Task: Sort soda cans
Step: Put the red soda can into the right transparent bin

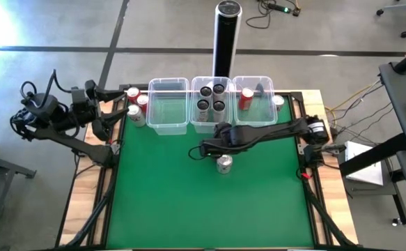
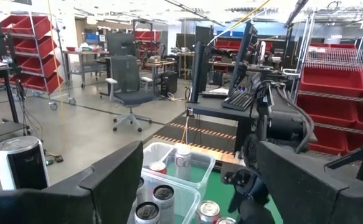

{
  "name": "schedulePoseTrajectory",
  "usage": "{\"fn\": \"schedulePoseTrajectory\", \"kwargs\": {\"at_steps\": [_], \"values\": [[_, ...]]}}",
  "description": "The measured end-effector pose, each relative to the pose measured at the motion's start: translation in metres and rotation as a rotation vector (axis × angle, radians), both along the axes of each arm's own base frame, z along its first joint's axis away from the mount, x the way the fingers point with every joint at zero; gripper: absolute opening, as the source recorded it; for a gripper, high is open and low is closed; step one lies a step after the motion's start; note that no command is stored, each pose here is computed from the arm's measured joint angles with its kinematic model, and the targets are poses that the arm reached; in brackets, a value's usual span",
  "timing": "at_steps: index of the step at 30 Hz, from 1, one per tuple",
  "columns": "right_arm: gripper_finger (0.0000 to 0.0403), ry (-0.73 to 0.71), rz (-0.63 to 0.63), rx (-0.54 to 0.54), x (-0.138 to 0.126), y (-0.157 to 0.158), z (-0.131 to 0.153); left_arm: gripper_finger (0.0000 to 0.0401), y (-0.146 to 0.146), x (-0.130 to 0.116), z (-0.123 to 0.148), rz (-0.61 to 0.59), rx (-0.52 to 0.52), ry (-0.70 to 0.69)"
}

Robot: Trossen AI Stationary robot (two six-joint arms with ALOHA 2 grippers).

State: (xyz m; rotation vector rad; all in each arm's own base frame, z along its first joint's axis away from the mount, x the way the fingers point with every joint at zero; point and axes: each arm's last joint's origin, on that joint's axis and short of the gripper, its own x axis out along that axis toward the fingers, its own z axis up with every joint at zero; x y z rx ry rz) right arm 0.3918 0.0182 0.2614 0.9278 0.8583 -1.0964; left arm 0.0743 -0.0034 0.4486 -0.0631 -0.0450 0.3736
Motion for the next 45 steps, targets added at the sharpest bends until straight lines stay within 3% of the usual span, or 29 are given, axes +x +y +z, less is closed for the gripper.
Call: {"fn": "schedulePoseTrajectory", "kwargs": {"at_steps": [4, 17, 25, 28, 31, 36, 42, 45], "values": [[0.0368, 0.009, -0.076, 0.061, 0.004, -0.002, -0.011, 0.03, 0.0, 0.0, -0.001, 0.0, -0.009, 0.004], [0.0365, 0.099, -0.179, 0.078, 0.019, -0.026, -0.057, 0.03, -0.002, 0.001, -0.001, -0.071, -0.009, 0.01], [0.029, 0.103, -0.159, 0.11, 0.018, -0.027, -0.054, 0.03, -0.003, 0.0, -0.002, -0.126, -0.025, 0.006], [0.0289, 0.096, -0.124, 0.138, 0.017, -0.025, -0.048, 0.03, -0.003, -0.001, -0.002, -0.126, -0.028, 0.005], [0.0289, 0.059, -0.036, 0.138, 0.018, -0.02, -0.028, 0.03, -0.002, -0.004, -0.002, -0.126, -0.03, -0.002], [0.0289, -0.095, 0.202, 0.111, 0.022, -0.018, 0.033, 0.03, -0.001, -0.008, -0.001, -0.125, -0.03, -0.014], [0.0289, -0.214, 0.51, -0.057, 0.011, -0.027, 0.113, 0.03, -0.001, -0.008, -0.001, -0.123, -0.018, -0.013], [0.0289, -0.215, 0.55, -0.175, -0.007, -0.041, 0.147, 0.03, -0.001, -0.008, -0.001, -0.123, -0.02, -0.014]]}}
